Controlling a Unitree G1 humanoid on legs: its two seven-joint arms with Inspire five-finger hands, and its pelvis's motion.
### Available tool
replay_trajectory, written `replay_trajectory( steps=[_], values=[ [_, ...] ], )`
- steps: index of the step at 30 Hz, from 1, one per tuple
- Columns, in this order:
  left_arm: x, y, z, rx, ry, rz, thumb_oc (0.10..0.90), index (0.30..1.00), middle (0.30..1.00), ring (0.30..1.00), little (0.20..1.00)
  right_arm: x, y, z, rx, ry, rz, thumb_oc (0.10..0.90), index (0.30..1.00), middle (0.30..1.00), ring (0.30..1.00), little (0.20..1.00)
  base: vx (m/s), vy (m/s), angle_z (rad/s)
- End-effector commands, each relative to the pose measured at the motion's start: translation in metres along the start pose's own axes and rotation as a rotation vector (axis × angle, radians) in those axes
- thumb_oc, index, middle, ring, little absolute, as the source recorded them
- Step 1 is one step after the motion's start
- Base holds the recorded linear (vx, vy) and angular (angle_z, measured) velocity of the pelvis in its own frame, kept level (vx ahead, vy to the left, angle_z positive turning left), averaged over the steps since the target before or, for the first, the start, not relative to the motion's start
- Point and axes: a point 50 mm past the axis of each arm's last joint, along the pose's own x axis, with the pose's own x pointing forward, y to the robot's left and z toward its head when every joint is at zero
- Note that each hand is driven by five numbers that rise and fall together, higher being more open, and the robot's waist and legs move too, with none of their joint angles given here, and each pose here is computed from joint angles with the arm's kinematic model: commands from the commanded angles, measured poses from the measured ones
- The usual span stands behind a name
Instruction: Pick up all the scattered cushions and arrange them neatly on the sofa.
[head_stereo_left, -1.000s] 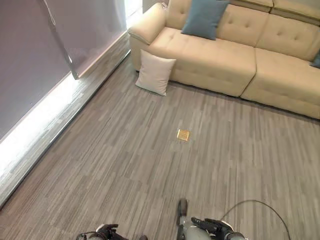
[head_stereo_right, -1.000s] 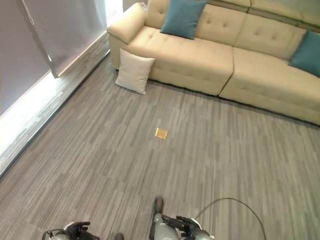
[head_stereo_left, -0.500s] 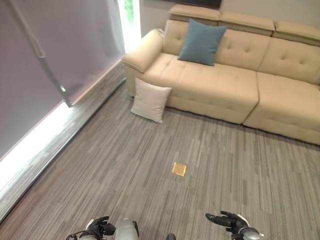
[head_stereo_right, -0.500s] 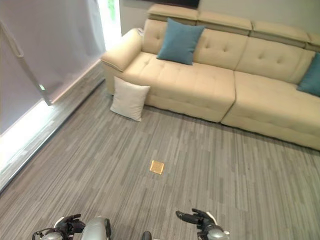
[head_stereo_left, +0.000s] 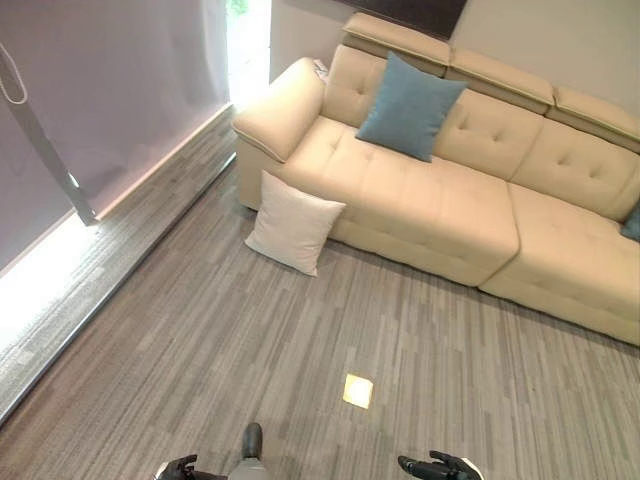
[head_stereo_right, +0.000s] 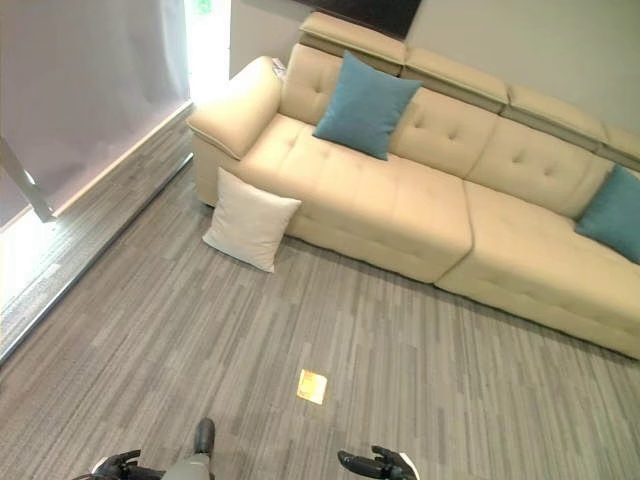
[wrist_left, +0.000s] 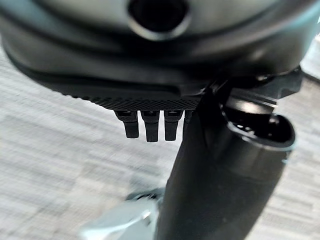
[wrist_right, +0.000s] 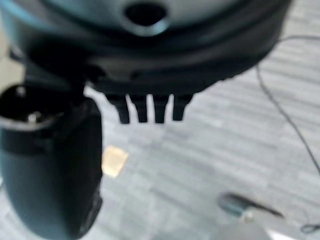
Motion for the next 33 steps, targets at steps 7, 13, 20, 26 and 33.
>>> replay_trajectory(
  steps=[7, 13, 20, 26, 33],
  values=[
    [0.001, 0.019, 0.002, 0.025, -0.005, 0.037, 0.8, 0.9, 0.9, 0.9, 0.9, -0.004, -0.038, -0.001, 0.079, -0.019, -0.1, 0.8, 0.9, 0.9, 0.9, 0.9, 0.06, 0.064, 0.15],
    [0.001, 0.021, 0.001, 0.077, -0.005, 0.023, 0.8, 0.9, 0.9, 0.9, 0.9, -0.006, -0.034, -0.012, 0.08, 0.01, -0.09, 0.8, 0.9, 0.9, 0.9, 0.9, 0.28, 0.115, -0.05],
    [0.0, 0.003, -0.002, 0.162, 0.01, -0.036, 0.8, 0.9, 0.9, 0.9, 0.9, -0.007, -0.038, -0.014, 0.075, 0.009, -0.098, 0.8, 0.9, 0.9, 0.9, 0.9, 0.39, 0.021, 0.38],
    [-0.002, -0.032, 0.014, 0.051, -0.063, -0.091, 0.8, 0.9, 0.9, 0.9, 0.9, -0.008, -0.065, 0.008, -0.017, -0.069, -0.191, 0.8, 0.9, 0.9, 0.9, 0.9, 0.96, -0.26, 0.29],
    [-0.003, -0.025, -0.003, 0.003, -0.004, -0.051, 0.8, 0.9, 0.9, 0.9, 0.9, -0.008, -0.069, 0.013, -0.058, -0.08, -0.201, 0.8, 0.9, 0.9, 0.9, 0.9, 0.29, 0.159, -0.45]
  ],
)
